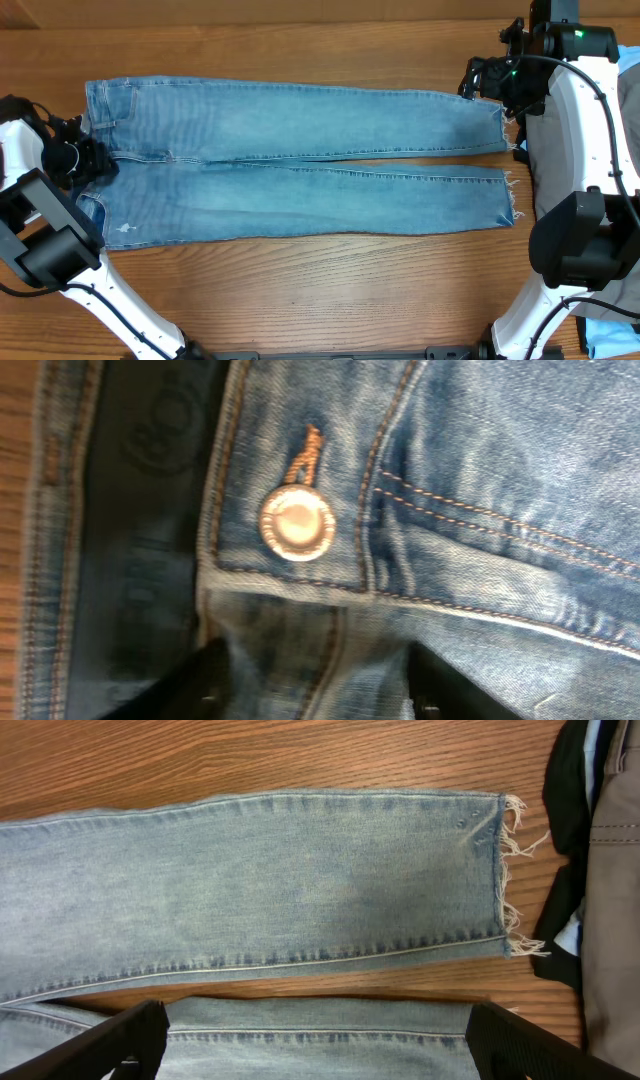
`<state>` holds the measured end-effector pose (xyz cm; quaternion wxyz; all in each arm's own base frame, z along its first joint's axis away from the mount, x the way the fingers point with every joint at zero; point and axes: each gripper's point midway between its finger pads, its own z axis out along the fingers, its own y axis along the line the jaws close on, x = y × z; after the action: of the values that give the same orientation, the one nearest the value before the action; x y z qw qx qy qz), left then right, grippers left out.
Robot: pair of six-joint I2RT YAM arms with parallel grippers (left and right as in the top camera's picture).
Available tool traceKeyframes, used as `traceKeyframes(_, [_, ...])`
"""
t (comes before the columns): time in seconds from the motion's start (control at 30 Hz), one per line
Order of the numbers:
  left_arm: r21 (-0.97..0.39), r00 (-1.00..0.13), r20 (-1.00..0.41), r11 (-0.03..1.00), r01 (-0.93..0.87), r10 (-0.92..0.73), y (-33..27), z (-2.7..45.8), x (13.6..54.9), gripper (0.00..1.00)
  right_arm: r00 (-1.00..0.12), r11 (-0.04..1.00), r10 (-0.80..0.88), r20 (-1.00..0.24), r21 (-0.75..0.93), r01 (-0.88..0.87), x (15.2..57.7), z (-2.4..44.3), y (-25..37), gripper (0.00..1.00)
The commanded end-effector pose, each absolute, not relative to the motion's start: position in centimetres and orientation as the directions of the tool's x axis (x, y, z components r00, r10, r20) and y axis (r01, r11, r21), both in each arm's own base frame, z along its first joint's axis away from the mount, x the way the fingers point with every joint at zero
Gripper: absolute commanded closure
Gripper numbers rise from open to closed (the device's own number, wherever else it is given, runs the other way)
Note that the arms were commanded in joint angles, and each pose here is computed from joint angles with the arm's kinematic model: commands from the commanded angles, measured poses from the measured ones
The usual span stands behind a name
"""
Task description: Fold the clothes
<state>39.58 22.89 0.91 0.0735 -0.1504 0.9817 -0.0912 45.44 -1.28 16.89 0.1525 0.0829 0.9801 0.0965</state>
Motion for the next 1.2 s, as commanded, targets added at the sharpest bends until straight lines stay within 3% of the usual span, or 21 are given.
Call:
traceKeyframes(0.0, [-0.237,-0.938,-0.109,0.925,-0.296,-0.328,23.6,1.2,40.1,0.48,-0.935,0.966,0.191,-0.299,0.224,0.126,45.7,17.5,-1.0,0.00])
traceKeyframes(0.03, [-0.232,-0.934,-0.126,0.925,-0.301,-0.335,24.3,2.5,40.5,0.43,-0.935,0.966,0.191,-0.299,0.224,0.126,45.7,17.5,-1.0,0.00])
traceKeyframes(0.07, [-0.224,-0.924,-0.155,0.924,-0.311,-0.349,25.1,4.5,41.1,0.31,-0.935,0.966,0.191,-0.299,0.224,0.126,45.7,17.5,-1.0,0.00])
traceKeyframes(0.17, [-0.210,-0.916,-0.197,0.928,-0.307,-0.348,26.0,6.2,41.8,0.18,-0.935,0.966,0.191,-0.299,0.224,0.126,45.7,17.5,-1.0,0.00])
traceKeyframes(0.57, [-0.250,-0.941,-0.063,0.918,-0.307,-0.332,24.9,0.8,40.3,0.29,-0.935,0.966,0.191,-0.299,0.224,0.126,45.7,17.5,-1.0,0.00])
traceKeyframes(0.77, [-0.255,-0.942,-0.048,0.916,-0.310,-0.332,24.7,0.4,40.1,0.36,-0.935,0.966,0.191,-0.299,0.224,0.126,45.7,17.5,-1.0,0.00])
traceKeyframes(0.8, [-0.255,-0.942,-0.047,0.916,-0.310,-0.332,24.7,0.4,40.1,0.41,-0.935,0.966,0.191,-0.299,0.224,0.126,45.7,17.5,-1.0,0.00])
traceKeyframes(0.9, [-0.255,-0.941,-0.051,0.915,-0.312,-0.335,24.8,0.5,40.2,0.72,-0.935,0.966,0.191,-0.299,0.224,0.126,45.7,17.5,-1.0,0.00])
traceKeyframes(0.93, [-0.257,-0.936,-0.052,0.911,-0.324,-0.348,24.9,0.7,40.3,0.78,-0.935,0.966,0.191,-0.299,0.224,0.126,45.7,17.5,-1.0,0.00])
traceKeyframes(1.07, [-0.251,-0.921,-0.089,0.903,-0.348,-0.380,25.6,3.6,41.4,0.87,-0.935,0.966,0.191,-0.299,0.224,0.126,45.7,17.5,-1.0,0.00])
traceKeyframes(1.17, [-0.253,-0.912,-0.166,0.910,-0.329,-0.376,26.2,7.6,42.8,0.89,-0.935,0.966,0.191,-0.299,0.224,0.126,45.7,17.5,-1.0,0.00])
